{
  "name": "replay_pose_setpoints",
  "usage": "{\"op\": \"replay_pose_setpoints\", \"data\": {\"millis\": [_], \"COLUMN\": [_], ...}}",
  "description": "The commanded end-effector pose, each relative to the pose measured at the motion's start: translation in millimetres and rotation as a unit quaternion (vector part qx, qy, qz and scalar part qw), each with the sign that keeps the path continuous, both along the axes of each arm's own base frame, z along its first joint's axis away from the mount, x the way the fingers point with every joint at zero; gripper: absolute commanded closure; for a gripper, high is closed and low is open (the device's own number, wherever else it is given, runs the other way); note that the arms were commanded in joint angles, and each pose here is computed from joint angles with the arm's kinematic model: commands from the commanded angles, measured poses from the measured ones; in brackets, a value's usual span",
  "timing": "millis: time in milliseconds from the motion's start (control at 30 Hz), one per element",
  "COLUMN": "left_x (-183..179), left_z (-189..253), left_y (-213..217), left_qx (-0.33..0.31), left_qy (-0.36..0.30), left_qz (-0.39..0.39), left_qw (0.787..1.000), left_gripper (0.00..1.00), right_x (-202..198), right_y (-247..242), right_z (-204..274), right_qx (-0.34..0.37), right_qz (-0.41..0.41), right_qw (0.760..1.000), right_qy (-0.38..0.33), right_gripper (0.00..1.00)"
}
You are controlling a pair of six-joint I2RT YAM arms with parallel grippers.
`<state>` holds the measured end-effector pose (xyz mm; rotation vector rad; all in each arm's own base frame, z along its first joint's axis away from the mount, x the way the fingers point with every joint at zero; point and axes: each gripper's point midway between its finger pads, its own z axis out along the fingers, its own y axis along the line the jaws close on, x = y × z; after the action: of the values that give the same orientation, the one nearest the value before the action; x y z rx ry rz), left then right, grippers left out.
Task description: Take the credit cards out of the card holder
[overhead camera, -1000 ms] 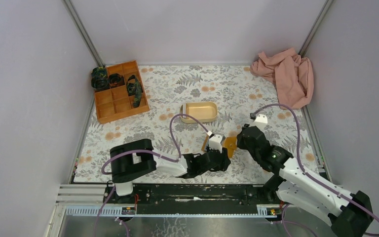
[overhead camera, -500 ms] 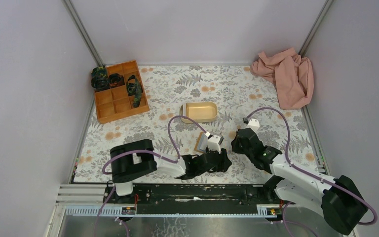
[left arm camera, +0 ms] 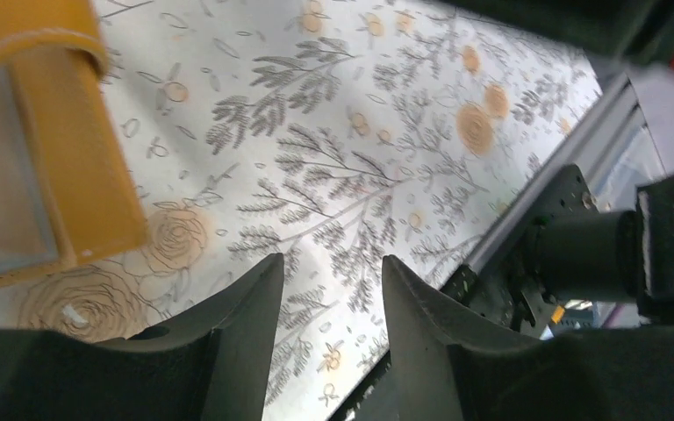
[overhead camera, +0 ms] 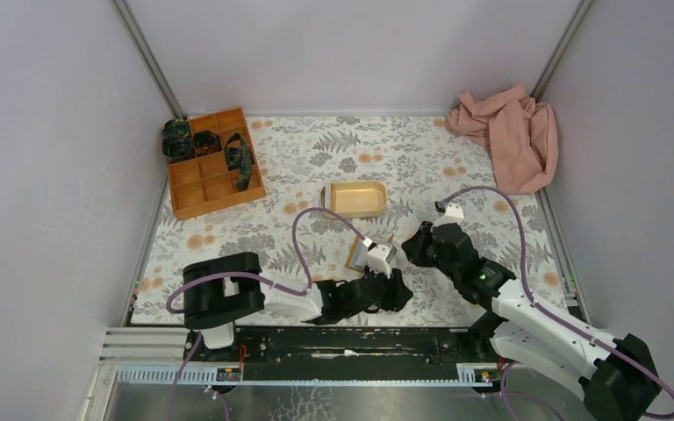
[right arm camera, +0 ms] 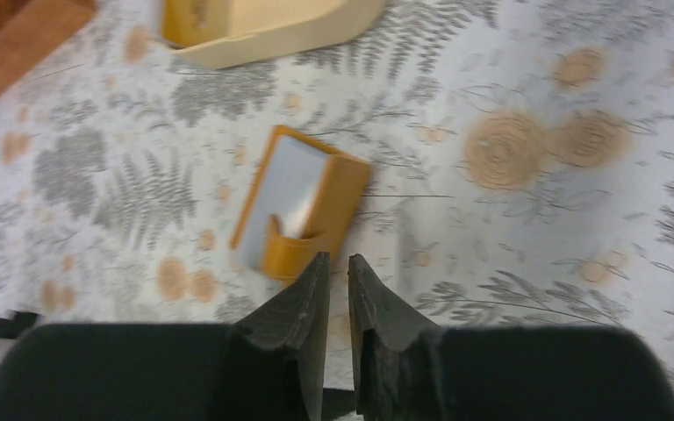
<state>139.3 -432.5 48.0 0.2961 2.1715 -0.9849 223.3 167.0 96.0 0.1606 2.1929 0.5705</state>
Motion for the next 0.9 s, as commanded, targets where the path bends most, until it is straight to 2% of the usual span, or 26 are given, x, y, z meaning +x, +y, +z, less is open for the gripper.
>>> {"op": "replay_pose_setpoints", "data": {"millis": [0, 167, 333, 500, 633, 867], "left_x": [-16, -41, -33, -15, -6, 3], "left_z": [28, 43, 48, 40, 40, 26], "left_y": [-5, 0, 43, 90, 120, 152], "left_qx": [-0.041, -0.076, -0.091, -0.030, -0.015, 0.020], "left_qy": [-0.054, -0.077, -0.084, -0.088, -0.086, -0.076], "left_qz": [-0.023, -0.048, 0.008, 0.088, 0.135, 0.196], "left_qw": [0.997, 0.993, 0.992, 0.992, 0.987, 0.978], "left_gripper": [0.48, 0.46, 0.47, 0.47, 0.46, 0.45], "right_x": [3, 9, 8, 7, 5, 2], "right_y": [37, 47, 66, 79, 87, 95], "right_z": [59, 70, 58, 58, 56, 13], "right_qx": [0.068, 0.076, 0.068, 0.066, 0.054, 0.008], "right_qz": [0.070, 0.081, 0.128, 0.153, 0.165, 0.194], "right_qw": [0.995, 0.993, 0.989, 0.986, 0.985, 0.980], "right_qy": [-0.024, -0.034, 0.000, 0.000, 0.000, 0.049], "right_gripper": [0.78, 0.77, 0.71, 0.69, 0.66, 0.63]}}
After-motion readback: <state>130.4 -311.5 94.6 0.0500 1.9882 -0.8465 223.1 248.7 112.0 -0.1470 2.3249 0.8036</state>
